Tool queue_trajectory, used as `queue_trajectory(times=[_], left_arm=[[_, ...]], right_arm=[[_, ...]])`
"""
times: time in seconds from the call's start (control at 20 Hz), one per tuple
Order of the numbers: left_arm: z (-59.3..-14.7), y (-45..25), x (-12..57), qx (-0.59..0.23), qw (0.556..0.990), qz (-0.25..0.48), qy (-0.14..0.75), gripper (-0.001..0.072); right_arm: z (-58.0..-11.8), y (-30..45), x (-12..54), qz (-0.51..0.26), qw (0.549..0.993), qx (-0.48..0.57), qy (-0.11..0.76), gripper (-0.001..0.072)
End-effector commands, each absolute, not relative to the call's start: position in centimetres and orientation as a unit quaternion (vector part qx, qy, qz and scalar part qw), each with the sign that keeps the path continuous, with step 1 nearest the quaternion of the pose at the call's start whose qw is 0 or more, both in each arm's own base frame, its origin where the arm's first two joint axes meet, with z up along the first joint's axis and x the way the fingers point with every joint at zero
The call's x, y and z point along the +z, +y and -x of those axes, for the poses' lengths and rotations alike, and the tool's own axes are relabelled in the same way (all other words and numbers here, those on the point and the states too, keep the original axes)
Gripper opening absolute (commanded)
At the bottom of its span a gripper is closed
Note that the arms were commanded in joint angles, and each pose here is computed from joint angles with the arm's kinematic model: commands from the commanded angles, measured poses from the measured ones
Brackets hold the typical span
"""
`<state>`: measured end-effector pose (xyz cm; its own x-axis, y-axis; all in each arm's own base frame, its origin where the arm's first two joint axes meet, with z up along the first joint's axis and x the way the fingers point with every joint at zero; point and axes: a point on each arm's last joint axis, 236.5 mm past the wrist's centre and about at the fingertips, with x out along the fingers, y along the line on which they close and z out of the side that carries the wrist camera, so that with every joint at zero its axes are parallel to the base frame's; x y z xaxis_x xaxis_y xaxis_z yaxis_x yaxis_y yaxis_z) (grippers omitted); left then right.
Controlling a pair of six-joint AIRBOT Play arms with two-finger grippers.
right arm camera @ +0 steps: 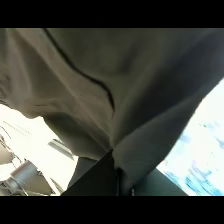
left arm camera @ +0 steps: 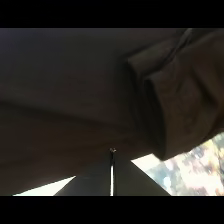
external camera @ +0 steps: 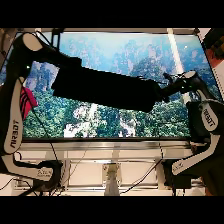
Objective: Fold the clothes and pants, and hang the long-sleeved shirts on hangers.
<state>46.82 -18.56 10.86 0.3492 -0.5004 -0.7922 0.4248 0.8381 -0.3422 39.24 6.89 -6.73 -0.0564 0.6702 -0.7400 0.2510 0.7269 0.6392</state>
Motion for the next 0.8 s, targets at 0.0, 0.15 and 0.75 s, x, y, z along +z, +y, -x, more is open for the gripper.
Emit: queue_trajectory(times=[0.0,0.15,0.75], left_arm=[[-45.3,-23.5,6.6,-0.309,0.782,0.029,0.54,0.0006],[-44.4,-29.1,2.5,-0.323,0.763,0.029,0.559,0.0006],[-39.2,-46.1,-8.1,-0.351,0.75,0.075,0.556,0.0006]], right_arm=[[-37.4,1.1,-5.7,-0.324,0.606,0.131,0.714,0.0017],[-35.4,-2.2,-5.2,-0.332,0.591,0.11,0.727,0.0017],[-35.2,-5.2,3.5,-0.31,0.658,0.106,0.678,0.0017]])
